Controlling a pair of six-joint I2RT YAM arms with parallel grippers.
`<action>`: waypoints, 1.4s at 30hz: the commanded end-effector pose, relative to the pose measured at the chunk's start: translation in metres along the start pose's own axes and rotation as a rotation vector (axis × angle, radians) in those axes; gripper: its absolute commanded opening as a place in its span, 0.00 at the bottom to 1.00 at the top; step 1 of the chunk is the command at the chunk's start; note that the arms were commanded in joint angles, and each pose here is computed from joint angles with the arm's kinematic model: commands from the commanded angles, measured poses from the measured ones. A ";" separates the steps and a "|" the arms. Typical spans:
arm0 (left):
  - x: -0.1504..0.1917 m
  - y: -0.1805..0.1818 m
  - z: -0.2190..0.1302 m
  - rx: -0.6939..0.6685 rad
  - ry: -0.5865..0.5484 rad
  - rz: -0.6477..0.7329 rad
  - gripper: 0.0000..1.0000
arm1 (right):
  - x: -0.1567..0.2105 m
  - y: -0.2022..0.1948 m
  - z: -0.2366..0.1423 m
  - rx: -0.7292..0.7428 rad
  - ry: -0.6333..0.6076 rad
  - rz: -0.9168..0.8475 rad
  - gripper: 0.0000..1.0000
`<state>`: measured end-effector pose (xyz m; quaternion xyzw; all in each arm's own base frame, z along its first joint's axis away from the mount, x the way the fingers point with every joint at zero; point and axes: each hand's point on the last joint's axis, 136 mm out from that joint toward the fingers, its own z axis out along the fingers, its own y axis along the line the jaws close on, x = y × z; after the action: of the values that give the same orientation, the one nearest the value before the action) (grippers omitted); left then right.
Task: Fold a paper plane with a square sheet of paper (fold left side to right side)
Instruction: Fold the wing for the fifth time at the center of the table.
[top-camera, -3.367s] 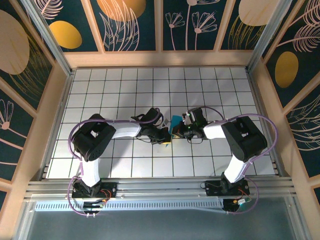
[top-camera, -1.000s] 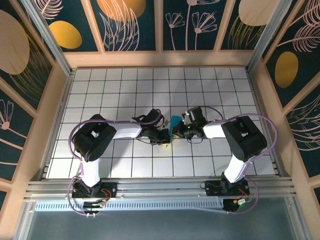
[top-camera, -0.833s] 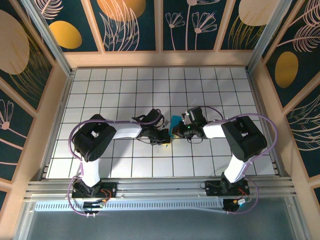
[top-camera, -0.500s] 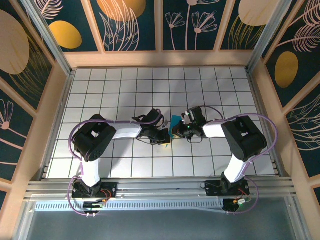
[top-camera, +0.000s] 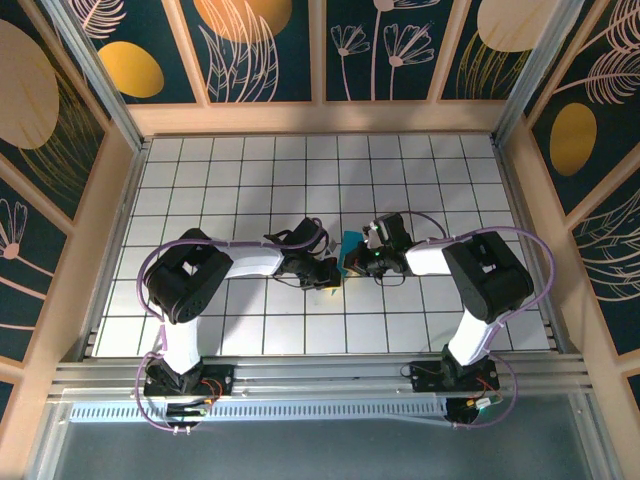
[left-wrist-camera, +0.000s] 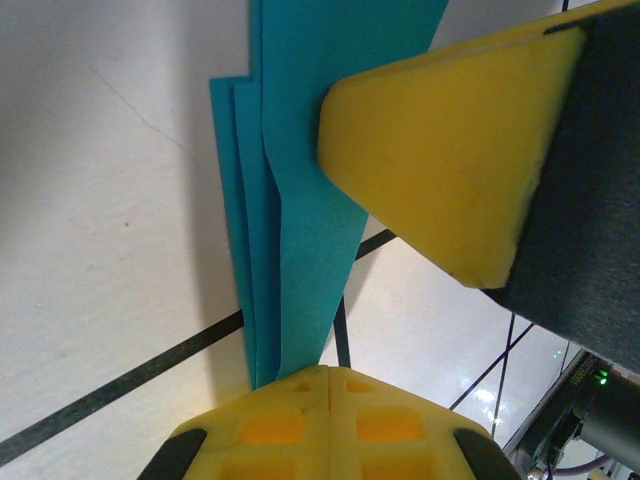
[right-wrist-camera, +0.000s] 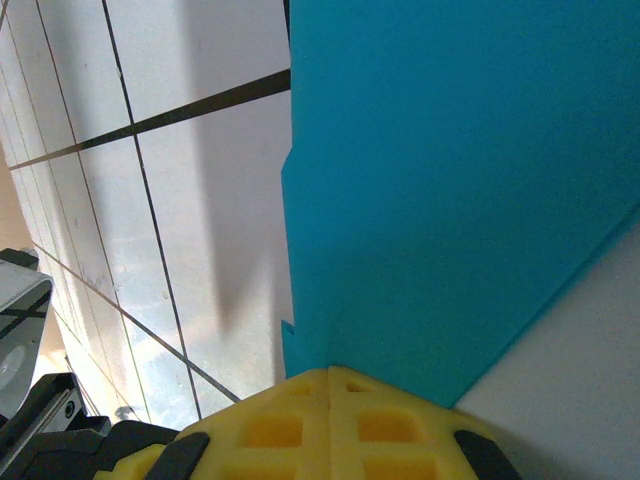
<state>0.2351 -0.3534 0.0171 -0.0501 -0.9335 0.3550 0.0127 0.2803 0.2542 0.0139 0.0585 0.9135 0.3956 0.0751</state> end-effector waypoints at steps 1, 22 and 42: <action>0.012 0.022 0.006 -0.068 0.035 -0.017 0.00 | 0.040 -0.065 0.008 0.230 0.106 0.102 0.00; 0.034 0.043 0.002 -0.120 0.081 -0.001 0.00 | 0.040 -0.066 0.008 0.238 0.109 0.103 0.00; 0.054 0.047 -0.012 -0.161 0.111 0.076 0.00 | 0.039 -0.066 0.008 0.246 0.110 0.100 0.00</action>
<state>0.2155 -0.3334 0.0126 -0.1084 -0.9380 0.3293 -0.0062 0.2794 0.2567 0.0135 0.0570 0.9146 0.3947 0.0669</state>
